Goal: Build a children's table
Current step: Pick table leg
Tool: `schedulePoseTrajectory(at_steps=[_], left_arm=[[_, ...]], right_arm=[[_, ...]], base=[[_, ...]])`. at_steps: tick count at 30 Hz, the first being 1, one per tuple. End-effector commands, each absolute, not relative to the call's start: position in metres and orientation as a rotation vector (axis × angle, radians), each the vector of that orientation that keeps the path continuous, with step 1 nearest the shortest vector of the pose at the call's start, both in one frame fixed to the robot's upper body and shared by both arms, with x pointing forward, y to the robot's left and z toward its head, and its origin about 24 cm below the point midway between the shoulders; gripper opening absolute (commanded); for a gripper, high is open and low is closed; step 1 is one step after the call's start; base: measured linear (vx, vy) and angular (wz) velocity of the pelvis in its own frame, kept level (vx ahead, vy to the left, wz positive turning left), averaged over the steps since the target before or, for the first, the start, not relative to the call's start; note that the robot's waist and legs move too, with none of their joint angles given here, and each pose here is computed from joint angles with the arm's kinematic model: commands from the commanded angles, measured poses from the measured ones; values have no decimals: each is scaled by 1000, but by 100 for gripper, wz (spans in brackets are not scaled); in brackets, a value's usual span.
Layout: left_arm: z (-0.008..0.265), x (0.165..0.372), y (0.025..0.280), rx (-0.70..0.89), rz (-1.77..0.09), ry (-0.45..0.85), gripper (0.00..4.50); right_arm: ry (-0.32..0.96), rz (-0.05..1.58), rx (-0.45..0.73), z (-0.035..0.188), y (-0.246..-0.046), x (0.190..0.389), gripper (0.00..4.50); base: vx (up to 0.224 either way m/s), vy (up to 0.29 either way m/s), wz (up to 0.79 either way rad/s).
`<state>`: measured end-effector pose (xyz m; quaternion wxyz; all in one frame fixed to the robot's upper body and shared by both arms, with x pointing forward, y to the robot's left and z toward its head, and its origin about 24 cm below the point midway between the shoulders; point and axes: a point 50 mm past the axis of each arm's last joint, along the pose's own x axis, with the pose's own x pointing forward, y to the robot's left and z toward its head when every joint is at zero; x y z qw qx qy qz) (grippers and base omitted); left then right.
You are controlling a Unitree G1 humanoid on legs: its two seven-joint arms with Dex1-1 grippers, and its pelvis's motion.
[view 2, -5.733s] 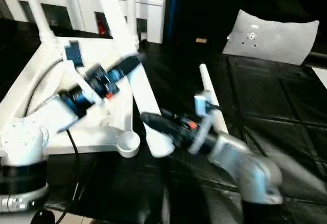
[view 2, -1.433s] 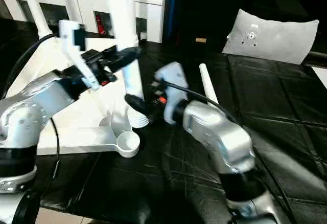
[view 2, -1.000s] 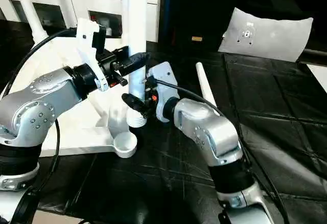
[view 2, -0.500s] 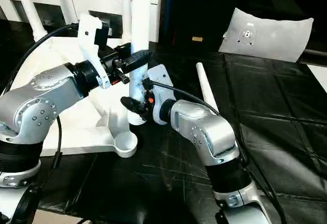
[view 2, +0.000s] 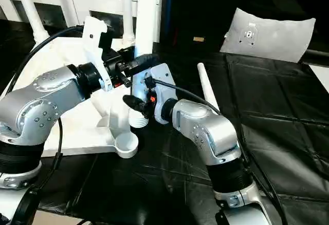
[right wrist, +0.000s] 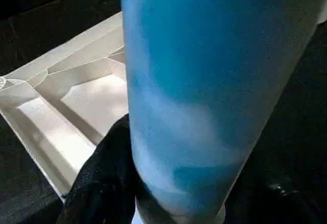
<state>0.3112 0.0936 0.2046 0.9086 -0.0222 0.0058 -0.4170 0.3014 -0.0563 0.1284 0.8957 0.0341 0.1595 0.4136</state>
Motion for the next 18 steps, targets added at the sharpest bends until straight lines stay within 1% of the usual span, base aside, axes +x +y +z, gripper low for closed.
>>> schedulePoseTrajectory(at_steps=[1, 5, 6, 8, 9, 18], left_arm=[[211, 310, 92, -21, -865, -15, 179], [211, 310, 91, -19, -867, -16, 179], [211, 310, 91, -19, -868, -16, 179], [211, 310, 91, -20, -868, -16, 179], [211, 310, 91, -19, -870, -16, 179], [210, 309, 90, -21, -883, -11, 179]], right_arm=[[357, 867, 45, 126, -56, 300, 193], [368, 854, 58, 125, -58, 300, 193], [368, 854, 60, 125, -58, 300, 247], [368, 854, 59, 125, -58, 300, 247], [368, 851, 52, 126, -59, 301, 264], [366, 841, 45, 126, -59, 301, 264]], base=[[0, 0, 0], [0, 0, 0], [0, 0, 0], [0, 0, 0], [0, 0, 0], [0, 0, 0]])
